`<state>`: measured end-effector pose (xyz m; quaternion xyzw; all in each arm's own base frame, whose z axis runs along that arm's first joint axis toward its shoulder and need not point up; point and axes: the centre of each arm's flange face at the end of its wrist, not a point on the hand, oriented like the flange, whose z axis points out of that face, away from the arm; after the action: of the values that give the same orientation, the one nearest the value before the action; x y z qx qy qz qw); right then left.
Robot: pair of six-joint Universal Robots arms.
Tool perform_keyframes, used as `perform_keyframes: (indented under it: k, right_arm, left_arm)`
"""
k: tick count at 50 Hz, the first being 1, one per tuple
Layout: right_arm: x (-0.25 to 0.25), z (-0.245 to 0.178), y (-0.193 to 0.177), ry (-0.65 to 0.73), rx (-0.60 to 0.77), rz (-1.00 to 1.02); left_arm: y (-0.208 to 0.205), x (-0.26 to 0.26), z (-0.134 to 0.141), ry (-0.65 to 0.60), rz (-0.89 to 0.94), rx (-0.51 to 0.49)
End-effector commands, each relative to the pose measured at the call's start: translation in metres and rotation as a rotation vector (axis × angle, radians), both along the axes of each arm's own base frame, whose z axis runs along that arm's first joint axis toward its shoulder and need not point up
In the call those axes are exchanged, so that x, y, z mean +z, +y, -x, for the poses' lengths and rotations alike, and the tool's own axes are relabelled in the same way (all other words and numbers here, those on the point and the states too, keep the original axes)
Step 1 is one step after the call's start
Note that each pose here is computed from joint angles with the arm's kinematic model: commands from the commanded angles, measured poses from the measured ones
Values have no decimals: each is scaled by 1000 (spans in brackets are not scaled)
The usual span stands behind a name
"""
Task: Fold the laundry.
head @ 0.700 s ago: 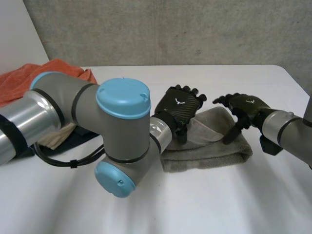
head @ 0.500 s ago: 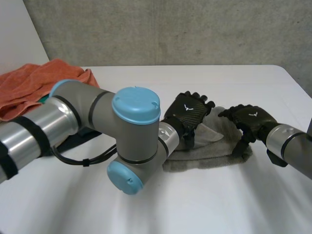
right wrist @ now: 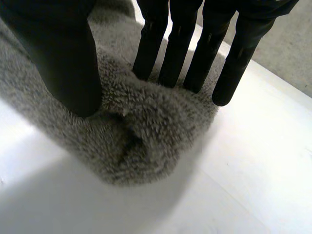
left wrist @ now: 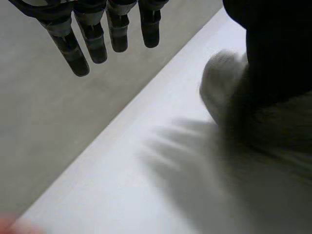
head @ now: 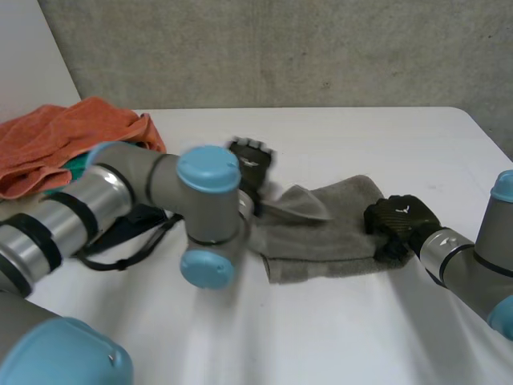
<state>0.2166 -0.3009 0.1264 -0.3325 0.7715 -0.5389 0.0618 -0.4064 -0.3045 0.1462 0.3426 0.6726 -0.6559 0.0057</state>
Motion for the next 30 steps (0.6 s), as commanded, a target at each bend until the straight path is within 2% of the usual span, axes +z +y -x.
perform_keyframes:
  k: [1,5,7,14,22,26,27,30]
  right_arm:
    - [2,-2,0,23,2,19]
    - [1,-3,1,25,3,19]
    - [1,-3,1,28,4,19]
    - [4,2,-2,52,-20,36]
    - [26,22,-13,152,-81,119]
    - [26,25,-6,274,-49,109]
    - [25,27,-3,346,-40,100]
    - [30,31,-2,453,-44,119]
  left_arm:
    - [2,20,-40,-34,-24,125]
    - [35,35,-27,44,-57,-55]
    - [43,40,-23,57,-46,-76]
    - [52,57,-19,84,8,-41]
    - [54,61,-33,76,-14,3]
    - [57,64,-46,75,-34,19]
    - [58,66,-52,80,-40,30]
    - [62,69,-60,90,-48,35]
